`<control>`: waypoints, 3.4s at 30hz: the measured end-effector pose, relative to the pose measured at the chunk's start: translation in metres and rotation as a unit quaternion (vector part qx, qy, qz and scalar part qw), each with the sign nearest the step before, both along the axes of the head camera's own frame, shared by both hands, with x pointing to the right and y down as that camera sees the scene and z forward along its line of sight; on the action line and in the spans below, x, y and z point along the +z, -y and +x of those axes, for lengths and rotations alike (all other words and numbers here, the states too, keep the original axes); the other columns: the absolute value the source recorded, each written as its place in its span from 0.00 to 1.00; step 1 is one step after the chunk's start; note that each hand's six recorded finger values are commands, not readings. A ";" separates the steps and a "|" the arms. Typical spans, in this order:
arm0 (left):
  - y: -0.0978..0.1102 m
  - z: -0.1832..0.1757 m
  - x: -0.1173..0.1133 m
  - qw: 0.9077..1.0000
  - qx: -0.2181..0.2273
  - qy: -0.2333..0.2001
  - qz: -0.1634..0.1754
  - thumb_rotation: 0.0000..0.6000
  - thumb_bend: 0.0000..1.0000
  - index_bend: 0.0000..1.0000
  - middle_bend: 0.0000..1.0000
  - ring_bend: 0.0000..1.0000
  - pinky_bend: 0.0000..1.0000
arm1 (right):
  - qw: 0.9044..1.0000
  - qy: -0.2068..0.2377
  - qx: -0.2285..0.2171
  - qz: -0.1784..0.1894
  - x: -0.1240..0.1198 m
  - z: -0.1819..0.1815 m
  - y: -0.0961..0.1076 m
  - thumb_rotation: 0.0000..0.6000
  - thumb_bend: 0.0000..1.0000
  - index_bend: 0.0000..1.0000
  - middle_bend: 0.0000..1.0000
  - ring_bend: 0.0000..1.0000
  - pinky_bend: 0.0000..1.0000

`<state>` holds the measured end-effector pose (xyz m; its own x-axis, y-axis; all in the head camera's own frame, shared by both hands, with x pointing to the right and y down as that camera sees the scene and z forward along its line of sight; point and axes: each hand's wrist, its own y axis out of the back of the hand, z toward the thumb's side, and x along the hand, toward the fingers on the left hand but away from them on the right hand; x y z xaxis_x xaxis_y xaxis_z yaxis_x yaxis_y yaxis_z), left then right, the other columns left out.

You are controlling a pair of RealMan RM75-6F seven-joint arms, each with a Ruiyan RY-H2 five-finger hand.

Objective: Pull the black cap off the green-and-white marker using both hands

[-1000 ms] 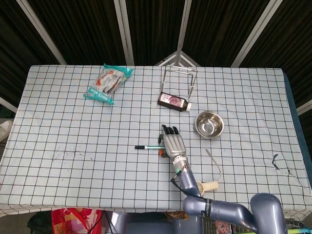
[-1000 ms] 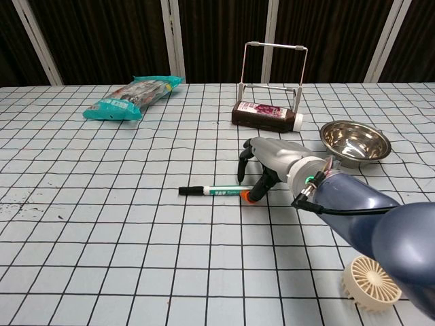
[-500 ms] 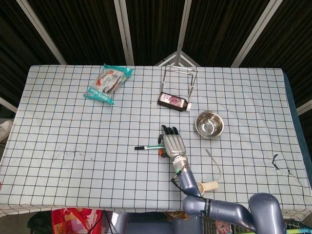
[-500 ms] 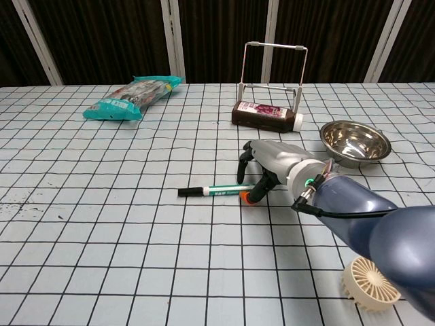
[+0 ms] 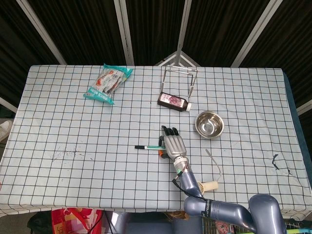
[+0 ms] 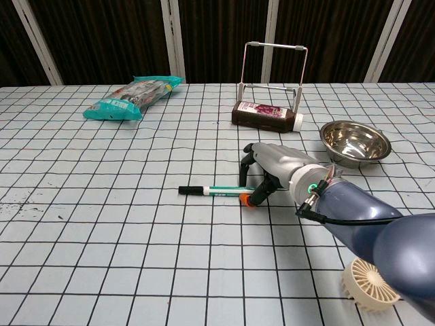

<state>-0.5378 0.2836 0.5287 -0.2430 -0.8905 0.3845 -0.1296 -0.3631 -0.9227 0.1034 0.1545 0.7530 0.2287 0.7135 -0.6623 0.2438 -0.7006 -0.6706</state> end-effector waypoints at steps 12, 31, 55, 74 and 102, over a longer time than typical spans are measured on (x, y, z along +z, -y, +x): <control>0.002 0.004 0.000 1.000 0.005 -0.006 0.002 1.00 0.48 0.07 0.00 0.00 0.00 | 0.999 0.034 0.010 0.027 -0.018 0.004 0.005 1.00 0.50 0.69 0.11 0.13 0.00; 0.025 0.058 -0.001 0.995 0.063 -0.056 0.045 1.00 0.48 0.09 0.01 0.00 0.00 | 0.992 0.095 0.024 0.081 -0.114 0.038 0.016 1.00 0.50 0.69 0.11 0.13 0.00; 0.066 0.177 -0.003 0.972 0.144 -0.162 0.088 1.00 0.48 0.26 0.09 0.00 0.00 | 0.988 0.137 -0.029 0.072 -0.181 -0.047 0.013 1.00 0.50 0.69 0.11 0.13 0.00; 0.075 0.209 0.021 0.957 0.147 -0.227 0.107 1.00 0.47 0.36 0.16 0.00 0.00 | 0.985 0.152 -0.019 0.081 -0.176 -0.079 0.030 1.00 0.50 0.70 0.11 0.13 0.00; 0.091 0.260 0.044 0.935 0.146 -0.291 0.144 1.00 0.47 0.45 0.21 0.00 0.00 | 0.982 0.170 -0.014 0.077 -0.188 -0.078 0.026 1.00 0.50 0.71 0.11 0.13 0.00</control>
<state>-0.2780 0.1927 0.5726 0.2016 -0.9732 0.1107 -0.5739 -0.2089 -0.7918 0.0258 0.1286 0.5651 0.4386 0.7893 -0.4297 0.4534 -0.6072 -0.6525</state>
